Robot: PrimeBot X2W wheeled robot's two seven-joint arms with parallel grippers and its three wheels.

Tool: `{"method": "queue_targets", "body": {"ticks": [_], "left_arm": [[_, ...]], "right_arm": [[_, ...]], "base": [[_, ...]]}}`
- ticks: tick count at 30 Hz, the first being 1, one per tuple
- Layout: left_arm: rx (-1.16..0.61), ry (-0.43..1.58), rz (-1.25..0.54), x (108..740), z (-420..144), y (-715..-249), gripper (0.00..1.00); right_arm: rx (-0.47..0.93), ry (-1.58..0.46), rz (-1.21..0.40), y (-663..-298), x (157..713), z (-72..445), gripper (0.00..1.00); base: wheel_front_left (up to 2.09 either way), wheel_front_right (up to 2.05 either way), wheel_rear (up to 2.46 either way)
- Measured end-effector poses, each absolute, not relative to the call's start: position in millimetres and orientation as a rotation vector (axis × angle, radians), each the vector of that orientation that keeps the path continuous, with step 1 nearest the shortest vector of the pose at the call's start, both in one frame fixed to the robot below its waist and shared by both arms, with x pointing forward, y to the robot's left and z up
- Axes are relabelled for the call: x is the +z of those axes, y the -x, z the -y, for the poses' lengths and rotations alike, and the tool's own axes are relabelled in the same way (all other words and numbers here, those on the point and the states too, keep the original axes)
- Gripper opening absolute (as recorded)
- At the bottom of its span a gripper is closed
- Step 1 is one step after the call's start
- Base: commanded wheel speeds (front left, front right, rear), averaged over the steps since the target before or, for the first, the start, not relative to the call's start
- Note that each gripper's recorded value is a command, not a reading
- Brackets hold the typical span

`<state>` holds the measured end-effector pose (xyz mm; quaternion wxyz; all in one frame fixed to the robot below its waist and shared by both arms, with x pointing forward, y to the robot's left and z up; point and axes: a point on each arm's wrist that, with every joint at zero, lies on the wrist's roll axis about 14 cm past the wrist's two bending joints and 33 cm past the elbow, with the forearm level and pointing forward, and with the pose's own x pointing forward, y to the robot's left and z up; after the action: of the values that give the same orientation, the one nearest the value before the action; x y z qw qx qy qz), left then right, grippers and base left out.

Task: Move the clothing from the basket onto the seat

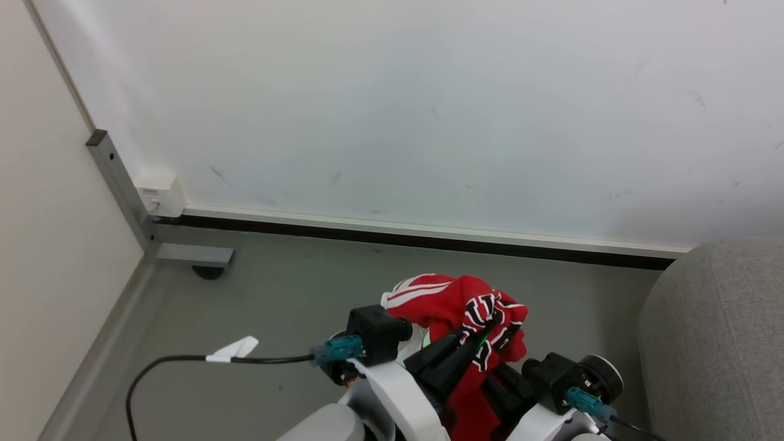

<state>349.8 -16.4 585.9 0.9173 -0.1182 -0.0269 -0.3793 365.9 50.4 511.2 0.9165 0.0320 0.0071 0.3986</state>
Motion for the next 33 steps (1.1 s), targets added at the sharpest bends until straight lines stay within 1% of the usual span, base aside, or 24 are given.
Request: {"method": "queue_targets", "body": {"ticks": [16, 17, 18, 19, 20, 25, 33], "left_arm": [[-0.770, 0.243, 0.069, 588.2, 14.8, -360.2, 0.00], [-0.768, 0.243, 0.069, 588.1, 14.9, -360.8, 0.05], [-0.765, 0.243, 0.070, 588.0, 14.8, -361.8, 0.46], [-0.766, 0.242, 0.069, 587.7, 15.2, -362.5, 0.46], [-0.766, 0.243, 0.072, 587.7, 15.5, -363.4, 1.00], [-0.780, 0.245, 0.070, 585.8, 22.8, -366.2, 1.00], [-0.846, 0.267, 0.094, 588.8, 46.0, -366.9, 1.00]], "right_arm": [[0.776, -0.084, -0.021, -367.0, 508.5, -36.0, 0.00], [0.771, -0.087, -0.020, -367.3, 508.7, -34.8, 0.00], [0.766, -0.090, -0.019, -367.6, 509.2, -33.4, 0.00], [0.759, -0.094, -0.018, -367.9, 509.5, -31.7, 0.00], [0.750, -0.097, -0.017, -368.5, 509.6, -29.1, 0.00], [0.687, -0.123, -0.012, -372.2, 510.3, -10.5, 0.00], [0.534, -0.171, 0.021, -378.9, 517.4, 37.6, 0.00]], "base": [[0.00, 0.00, 0.00], [0.00, 0.00, 0.00], [0.00, 0.00, 0.00], [0.00, 0.00, 0.00], [0.00, 0.00, 0.00], [0.00, 0.00, 0.00], [0.00, 0.00, 0.00]]}}
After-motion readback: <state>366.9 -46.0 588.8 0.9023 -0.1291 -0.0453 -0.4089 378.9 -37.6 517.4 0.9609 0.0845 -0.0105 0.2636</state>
